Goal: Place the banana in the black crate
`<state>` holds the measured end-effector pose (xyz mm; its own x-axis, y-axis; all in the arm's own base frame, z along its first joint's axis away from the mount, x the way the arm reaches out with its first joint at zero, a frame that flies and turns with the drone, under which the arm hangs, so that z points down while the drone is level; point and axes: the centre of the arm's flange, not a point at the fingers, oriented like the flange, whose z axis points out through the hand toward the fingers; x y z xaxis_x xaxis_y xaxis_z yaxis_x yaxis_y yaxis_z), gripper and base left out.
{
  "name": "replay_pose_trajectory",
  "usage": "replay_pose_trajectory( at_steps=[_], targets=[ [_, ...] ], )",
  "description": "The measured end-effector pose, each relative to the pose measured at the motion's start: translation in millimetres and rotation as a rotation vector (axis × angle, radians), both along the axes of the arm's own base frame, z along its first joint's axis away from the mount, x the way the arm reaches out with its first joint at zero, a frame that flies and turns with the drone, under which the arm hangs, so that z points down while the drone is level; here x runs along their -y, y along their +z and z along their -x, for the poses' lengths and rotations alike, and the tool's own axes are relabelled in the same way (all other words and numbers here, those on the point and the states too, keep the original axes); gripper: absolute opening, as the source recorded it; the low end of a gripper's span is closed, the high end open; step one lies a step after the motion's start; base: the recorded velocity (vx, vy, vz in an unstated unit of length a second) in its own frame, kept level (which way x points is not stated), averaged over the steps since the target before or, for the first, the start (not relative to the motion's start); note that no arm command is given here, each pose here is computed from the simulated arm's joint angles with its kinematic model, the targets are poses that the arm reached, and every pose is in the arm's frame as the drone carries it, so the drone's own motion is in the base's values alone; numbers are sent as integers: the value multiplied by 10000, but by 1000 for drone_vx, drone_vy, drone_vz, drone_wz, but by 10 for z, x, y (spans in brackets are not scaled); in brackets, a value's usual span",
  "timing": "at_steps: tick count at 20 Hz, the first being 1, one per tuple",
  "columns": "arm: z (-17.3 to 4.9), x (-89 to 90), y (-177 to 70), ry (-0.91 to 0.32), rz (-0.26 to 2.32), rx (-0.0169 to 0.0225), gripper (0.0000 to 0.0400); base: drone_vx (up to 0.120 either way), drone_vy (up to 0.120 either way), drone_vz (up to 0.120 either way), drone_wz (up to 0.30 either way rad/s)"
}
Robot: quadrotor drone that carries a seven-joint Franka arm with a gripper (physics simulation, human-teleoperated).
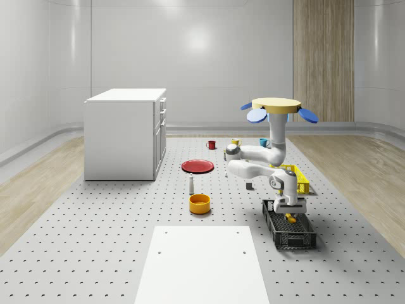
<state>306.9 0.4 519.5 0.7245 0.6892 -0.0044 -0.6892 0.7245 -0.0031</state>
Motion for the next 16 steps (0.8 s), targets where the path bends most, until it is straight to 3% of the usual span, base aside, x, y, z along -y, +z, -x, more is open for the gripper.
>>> replay_pose_trajectory(
  at_steps=[9, 12, 16],
  targets=[
    [0, -1, 272, 1, 2, 0, 193, 0, 0, 0, 0],
    [1, 1, 311, 82, -23, 9, 293, 0, 0, 0, 0],
    [1, 3, 266, 171, -45, 18, 361, 0, 0, 0, 0]
  ],
)
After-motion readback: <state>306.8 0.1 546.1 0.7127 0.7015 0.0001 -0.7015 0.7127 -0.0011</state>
